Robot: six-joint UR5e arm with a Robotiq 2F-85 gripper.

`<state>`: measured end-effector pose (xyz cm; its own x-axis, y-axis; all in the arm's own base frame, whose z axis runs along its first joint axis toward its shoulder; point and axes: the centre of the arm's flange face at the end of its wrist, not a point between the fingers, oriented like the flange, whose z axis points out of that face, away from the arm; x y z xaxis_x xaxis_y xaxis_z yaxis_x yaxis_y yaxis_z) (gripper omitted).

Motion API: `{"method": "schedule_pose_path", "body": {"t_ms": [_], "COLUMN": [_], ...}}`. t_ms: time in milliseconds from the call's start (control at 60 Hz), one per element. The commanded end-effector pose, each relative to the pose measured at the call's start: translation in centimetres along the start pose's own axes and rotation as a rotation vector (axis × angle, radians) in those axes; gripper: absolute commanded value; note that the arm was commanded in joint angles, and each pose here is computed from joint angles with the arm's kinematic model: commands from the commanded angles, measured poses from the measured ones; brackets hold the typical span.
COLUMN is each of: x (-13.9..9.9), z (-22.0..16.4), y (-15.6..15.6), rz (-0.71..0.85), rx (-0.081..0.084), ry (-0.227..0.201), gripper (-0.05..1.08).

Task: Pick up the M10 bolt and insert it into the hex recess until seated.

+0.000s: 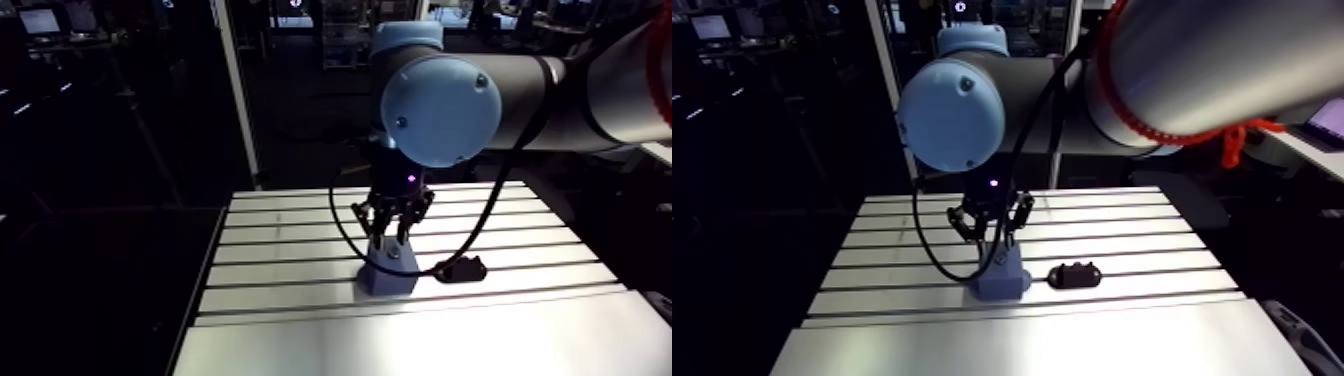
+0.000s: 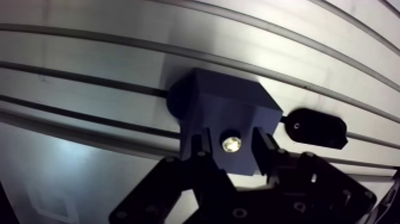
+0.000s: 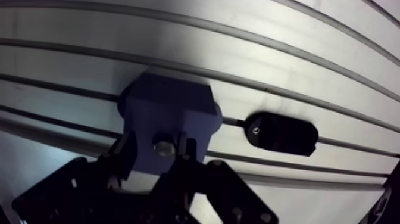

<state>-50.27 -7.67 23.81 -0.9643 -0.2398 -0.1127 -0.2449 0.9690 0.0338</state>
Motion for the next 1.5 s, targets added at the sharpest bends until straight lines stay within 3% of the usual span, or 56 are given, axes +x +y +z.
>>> {"method": "schedule_pose_path", "body": {"t_ms": [17,1033,1500], "x": [0.05,-0.2,-0.68], "z": [0.01,0.21,0.53], "y": [0.03,0.14,0.93], "rz": [0.019,0.069,0.089], "rx": [-0.001,-0.004,0.009], "ry": [0.0,-0.012,-0.024], "gripper": [0.52,0.55,0.55]}}
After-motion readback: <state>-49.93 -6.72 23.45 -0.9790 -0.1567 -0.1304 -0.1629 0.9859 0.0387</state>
